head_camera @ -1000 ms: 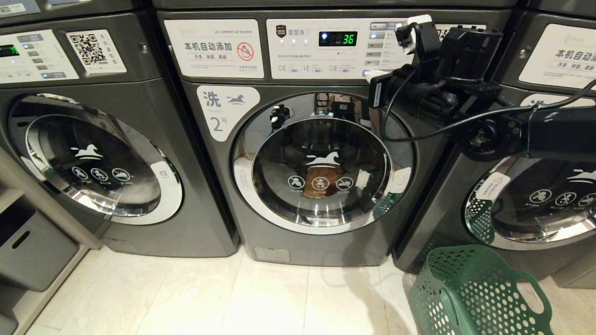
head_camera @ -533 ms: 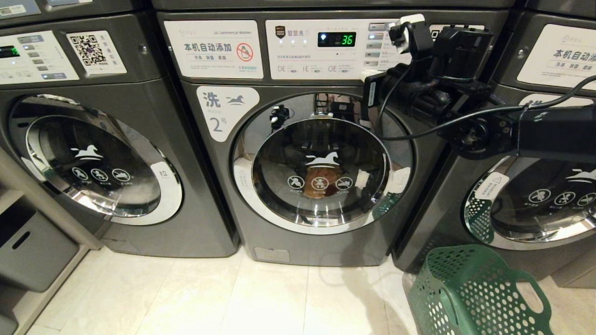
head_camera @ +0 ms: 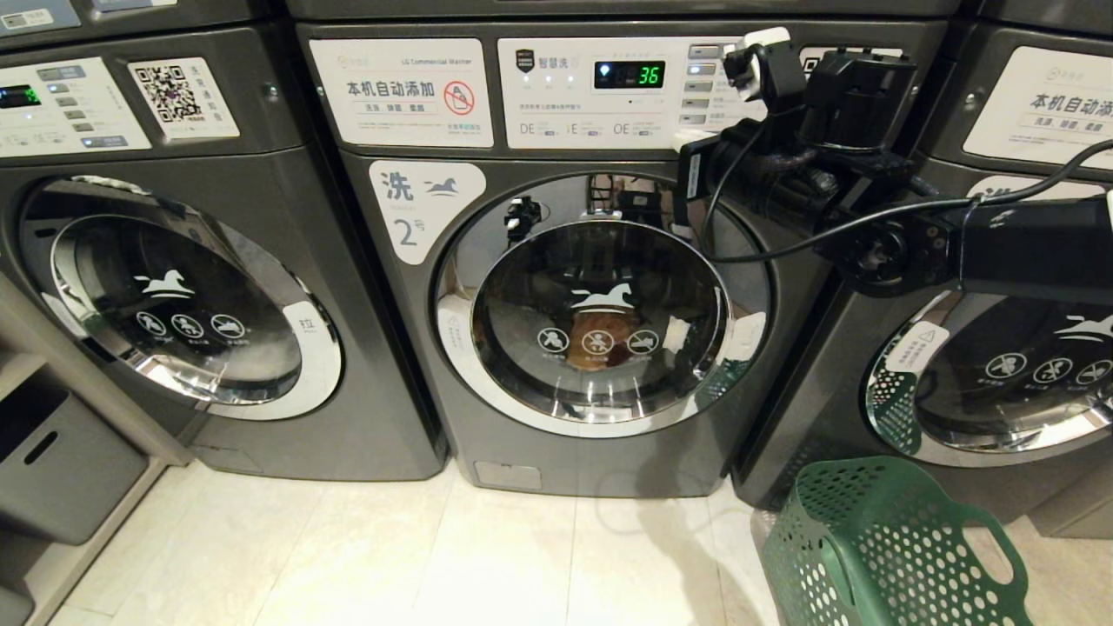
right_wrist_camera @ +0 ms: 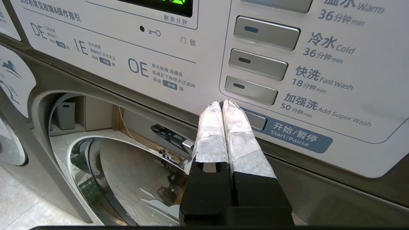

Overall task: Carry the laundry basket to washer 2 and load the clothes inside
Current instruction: Press the washing machine switch

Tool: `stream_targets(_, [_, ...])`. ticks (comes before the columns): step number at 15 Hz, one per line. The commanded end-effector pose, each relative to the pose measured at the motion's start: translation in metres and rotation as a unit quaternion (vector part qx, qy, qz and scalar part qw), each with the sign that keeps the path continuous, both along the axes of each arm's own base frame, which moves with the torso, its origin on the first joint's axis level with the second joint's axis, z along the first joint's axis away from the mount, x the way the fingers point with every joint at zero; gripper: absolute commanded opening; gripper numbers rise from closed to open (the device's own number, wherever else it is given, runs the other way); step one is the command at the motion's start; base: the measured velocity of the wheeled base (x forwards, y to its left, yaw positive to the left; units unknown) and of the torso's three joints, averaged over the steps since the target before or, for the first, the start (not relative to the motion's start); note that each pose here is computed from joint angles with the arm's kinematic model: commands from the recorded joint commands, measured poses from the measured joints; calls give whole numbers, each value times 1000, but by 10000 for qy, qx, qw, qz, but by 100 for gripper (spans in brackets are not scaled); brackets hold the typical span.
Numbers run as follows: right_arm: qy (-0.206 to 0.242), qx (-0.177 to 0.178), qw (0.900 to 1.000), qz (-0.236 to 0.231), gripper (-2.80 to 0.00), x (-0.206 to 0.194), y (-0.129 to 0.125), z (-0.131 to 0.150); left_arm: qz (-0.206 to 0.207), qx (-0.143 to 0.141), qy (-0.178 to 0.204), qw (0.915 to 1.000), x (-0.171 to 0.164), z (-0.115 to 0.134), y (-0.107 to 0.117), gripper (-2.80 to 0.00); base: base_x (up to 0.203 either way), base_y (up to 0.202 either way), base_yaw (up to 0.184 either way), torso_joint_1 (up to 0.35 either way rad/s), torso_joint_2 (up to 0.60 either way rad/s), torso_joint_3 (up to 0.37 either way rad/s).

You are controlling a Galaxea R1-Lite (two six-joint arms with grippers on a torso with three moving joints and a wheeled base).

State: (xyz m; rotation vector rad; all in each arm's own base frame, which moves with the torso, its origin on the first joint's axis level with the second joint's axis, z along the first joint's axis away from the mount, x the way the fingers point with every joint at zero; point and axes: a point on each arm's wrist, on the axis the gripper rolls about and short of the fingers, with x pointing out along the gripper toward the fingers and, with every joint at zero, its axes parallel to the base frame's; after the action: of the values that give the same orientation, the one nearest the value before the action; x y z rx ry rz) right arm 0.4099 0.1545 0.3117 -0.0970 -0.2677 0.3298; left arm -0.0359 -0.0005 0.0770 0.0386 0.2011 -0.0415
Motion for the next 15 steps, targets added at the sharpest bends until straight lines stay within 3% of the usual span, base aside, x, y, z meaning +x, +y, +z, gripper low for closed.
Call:
stream_targets(1, [-35,13,9999,-110,-280,0,-9,3,-4,0,11,10000,0,0,0,-280,0,0,0,0,0,0])
stream_targets(15, [116,-49,9999,-87,-280,-18,-15,4,3,1,10,10000,0,0,0,-280,0,0,0,0,0,0])
